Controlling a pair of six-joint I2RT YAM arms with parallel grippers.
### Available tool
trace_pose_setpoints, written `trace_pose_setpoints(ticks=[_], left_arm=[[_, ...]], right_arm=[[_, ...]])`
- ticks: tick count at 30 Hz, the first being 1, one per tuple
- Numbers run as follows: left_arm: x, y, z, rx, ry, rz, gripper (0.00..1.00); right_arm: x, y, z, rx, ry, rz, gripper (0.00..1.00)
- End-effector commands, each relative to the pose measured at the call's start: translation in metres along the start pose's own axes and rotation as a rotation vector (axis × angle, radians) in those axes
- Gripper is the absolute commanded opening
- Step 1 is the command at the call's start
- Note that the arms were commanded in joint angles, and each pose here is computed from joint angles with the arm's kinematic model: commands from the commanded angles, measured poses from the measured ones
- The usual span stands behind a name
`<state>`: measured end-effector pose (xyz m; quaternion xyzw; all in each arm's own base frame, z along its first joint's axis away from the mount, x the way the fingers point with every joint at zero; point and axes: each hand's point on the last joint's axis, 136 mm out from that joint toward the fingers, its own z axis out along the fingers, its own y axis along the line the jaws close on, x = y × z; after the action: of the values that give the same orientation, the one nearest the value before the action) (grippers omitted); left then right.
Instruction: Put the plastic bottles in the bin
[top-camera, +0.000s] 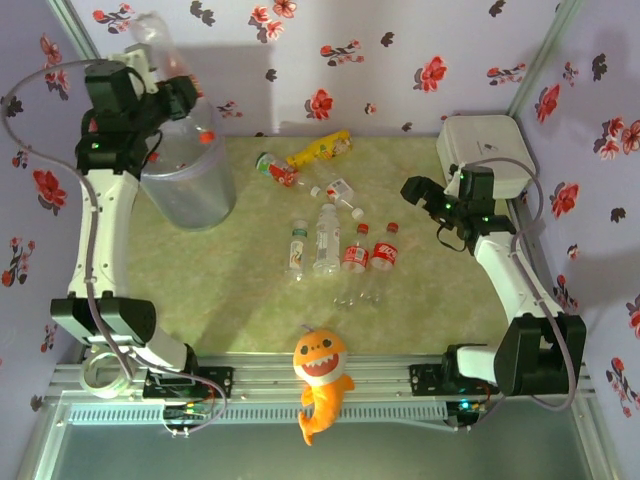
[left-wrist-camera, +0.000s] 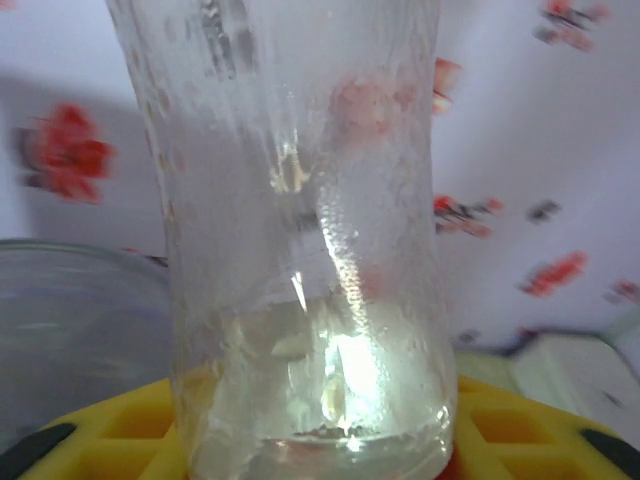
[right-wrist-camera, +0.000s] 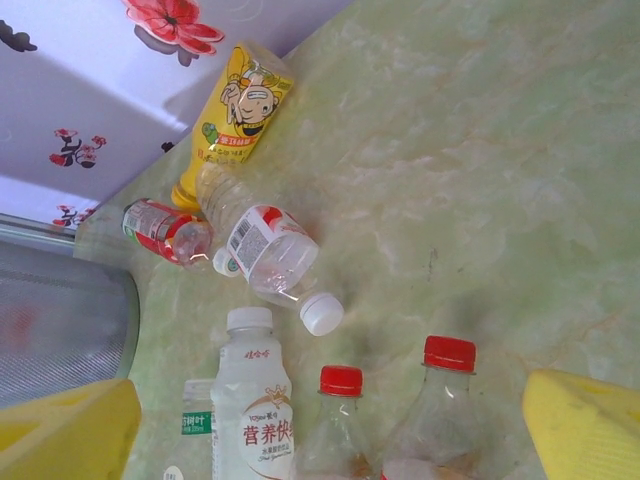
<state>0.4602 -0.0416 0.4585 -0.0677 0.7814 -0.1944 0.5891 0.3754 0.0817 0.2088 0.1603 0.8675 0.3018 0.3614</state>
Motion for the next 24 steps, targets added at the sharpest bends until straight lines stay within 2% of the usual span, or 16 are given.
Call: trace_pose_setpoints(ticks=[1,6,14,24], left_arm=[[-0.023,0.041,-0.005,-0.176,-0.124,0.024,0.0],[-0.02,0.074,0.014,-0.278,-0.156,0.03,0.0],[0.028,0.104,0.057,-0.351,-0.041,0.061,0.0],[0.092,0.103,0.076,-0.341,0.109,0.067,0.0]], right_arm=[[0.008,0.0,0.002,-0.01,0.03,-0.024,0.99],[0.011,-0.003,0.003,-0.004,0.038,-0.024,0.99],[0.012,-0.006,0.003,0.011,0.046,-0.025,0.99],[0.012,-0.01,0.007,0.027,0.053,-0.021,0.99]])
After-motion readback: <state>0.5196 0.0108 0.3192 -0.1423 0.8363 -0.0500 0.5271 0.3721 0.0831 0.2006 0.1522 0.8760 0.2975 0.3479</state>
